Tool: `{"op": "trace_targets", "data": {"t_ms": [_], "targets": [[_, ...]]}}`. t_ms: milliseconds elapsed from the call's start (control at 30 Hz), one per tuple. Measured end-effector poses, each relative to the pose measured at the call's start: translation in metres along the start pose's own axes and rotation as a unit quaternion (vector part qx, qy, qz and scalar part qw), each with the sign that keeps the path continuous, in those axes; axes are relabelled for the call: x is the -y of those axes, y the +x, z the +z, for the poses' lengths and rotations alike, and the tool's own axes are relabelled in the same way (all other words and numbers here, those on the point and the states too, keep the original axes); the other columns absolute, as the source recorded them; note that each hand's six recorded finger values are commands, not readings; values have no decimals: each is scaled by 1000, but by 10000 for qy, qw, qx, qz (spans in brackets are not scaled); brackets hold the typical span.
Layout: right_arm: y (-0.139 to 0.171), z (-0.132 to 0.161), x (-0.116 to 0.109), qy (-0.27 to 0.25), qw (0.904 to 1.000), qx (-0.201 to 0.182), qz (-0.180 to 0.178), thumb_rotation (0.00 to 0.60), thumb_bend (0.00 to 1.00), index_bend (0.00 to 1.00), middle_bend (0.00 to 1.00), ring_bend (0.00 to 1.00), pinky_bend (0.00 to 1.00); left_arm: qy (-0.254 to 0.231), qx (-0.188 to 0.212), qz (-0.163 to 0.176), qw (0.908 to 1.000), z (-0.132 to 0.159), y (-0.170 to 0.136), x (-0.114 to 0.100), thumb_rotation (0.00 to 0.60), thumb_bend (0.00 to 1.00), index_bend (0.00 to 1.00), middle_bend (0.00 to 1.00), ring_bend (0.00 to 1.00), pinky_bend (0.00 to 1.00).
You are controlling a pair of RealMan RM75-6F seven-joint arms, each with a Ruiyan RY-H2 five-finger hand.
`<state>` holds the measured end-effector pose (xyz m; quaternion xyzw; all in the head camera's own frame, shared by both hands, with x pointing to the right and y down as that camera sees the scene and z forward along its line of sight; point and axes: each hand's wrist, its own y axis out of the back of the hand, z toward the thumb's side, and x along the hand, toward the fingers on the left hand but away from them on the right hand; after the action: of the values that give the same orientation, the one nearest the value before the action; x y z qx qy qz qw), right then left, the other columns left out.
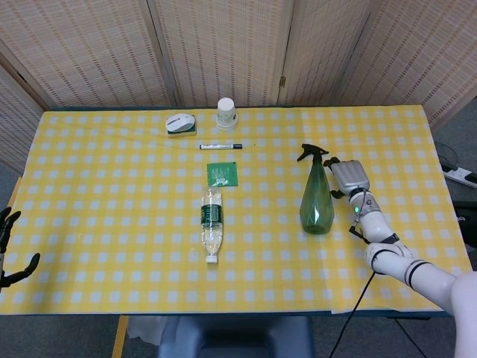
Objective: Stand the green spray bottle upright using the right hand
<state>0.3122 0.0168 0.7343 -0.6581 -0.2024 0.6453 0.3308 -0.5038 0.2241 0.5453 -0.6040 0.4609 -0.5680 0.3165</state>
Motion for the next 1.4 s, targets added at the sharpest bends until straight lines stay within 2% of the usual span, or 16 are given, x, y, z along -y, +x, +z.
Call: {"op": "trace_targets", "data": {"t_ms": [167,300,467,667,767,900,1133,1400], "targets": [[25,9,-11,-472,9983,-322,-106,600,325,239,154,332,312,14,119,51,9999,5,-3,-2,539,403,0,0,0,0],[64,24,-21,-1287,9882,-832,-26,600,325,139,151,328,313,56,165,63,9998,8,-4,-2,538,403,0,0,0,0],[111,50,-24,-2276,9599,-1624,178,600,325,115,158,328,313,166,275,47,9995,16,-7,1,536,403,0,0,0,0],[149,77,-15,-2837,9238,-2546,366,600,325,115,179,332,313,176,303,48,9994,19,-10,1,538,403,0,0,0,0],[151,88,-2,-3101,9095,-2711,561,600,325,115,183,333,313,170,335,73,9993,21,-11,0,537,403,0,0,0,0],[135,95,12,-3133,9081,-2690,690,600,325,115,186,333,313,141,367,86,9992,21,-13,-2,540,403,0,0,0,0],[100,98,25,-3070,9165,-2488,624,600,325,115,191,333,313,74,320,89,9994,17,-12,-4,535,403,0,0,0,0],[92,73,35,-3096,9248,-2066,784,600,325,115,191,332,313,173,335,32,9993,20,-11,0,538,403,0,0,0,0]]}}
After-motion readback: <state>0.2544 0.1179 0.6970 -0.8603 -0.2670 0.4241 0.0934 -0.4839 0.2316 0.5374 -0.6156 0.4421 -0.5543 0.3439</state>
